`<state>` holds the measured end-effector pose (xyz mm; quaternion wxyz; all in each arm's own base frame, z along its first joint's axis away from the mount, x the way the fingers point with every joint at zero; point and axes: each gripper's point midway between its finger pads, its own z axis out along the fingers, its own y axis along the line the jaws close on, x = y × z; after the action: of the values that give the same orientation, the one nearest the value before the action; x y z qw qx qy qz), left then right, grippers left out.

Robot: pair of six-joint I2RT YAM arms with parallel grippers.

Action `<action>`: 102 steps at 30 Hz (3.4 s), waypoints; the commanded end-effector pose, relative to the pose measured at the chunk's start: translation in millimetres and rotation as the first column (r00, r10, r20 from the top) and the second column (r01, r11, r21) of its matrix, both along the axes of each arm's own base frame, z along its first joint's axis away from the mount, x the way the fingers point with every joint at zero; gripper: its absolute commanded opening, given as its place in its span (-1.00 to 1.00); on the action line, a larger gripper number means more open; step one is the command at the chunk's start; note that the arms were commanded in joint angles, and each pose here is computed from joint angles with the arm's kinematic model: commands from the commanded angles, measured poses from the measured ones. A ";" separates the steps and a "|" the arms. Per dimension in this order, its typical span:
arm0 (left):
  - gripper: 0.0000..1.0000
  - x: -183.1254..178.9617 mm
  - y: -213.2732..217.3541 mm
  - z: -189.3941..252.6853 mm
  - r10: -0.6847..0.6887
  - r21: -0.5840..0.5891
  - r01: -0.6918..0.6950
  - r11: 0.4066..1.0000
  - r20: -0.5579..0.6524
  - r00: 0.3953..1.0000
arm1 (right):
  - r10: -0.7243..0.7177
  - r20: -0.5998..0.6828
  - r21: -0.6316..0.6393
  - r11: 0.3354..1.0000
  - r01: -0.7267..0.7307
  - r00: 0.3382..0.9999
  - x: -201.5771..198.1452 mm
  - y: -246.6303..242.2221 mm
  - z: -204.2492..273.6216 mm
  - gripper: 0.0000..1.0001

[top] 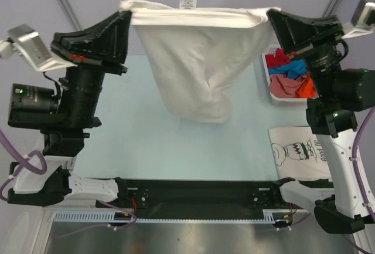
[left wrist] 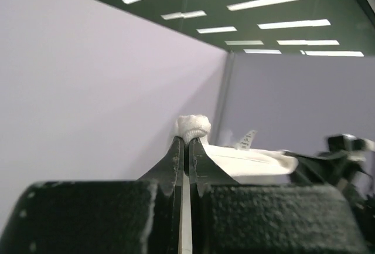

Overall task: Fold and stack the t-shirts
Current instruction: Flatten the tshirt out

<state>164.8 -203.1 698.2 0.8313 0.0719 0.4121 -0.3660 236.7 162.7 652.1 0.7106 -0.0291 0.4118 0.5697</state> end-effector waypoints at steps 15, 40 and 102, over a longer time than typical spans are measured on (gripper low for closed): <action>-0.99 18.8 -45.7 -29.8 -0.080 -0.014 0.079 0.997 -0.211 0.974 | -0.737 -0.083 -0.081 0.676 0.733 0.670 42.0 -117.4 15.3 -1.00; -0.99 67.8 -13.2 -268.8 0.338 0.183 -0.291 0.939 -0.646 0.684 | -0.370 0.189 -0.216 0.888 0.406 0.909 215.8 71.8 -60.4 -1.00; 0.80 155.2 137.0 -616.8 0.234 0.232 0.036 0.972 -0.950 -0.206 | -0.554 -0.795 -0.595 0.638 -0.489 0.245 40.2 4.5 -532.9 0.58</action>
<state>322.7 -54.8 76.0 0.2420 -0.2302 0.9304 -0.1507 317.0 183.6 141.2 0.2910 0.0213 0.9349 0.2020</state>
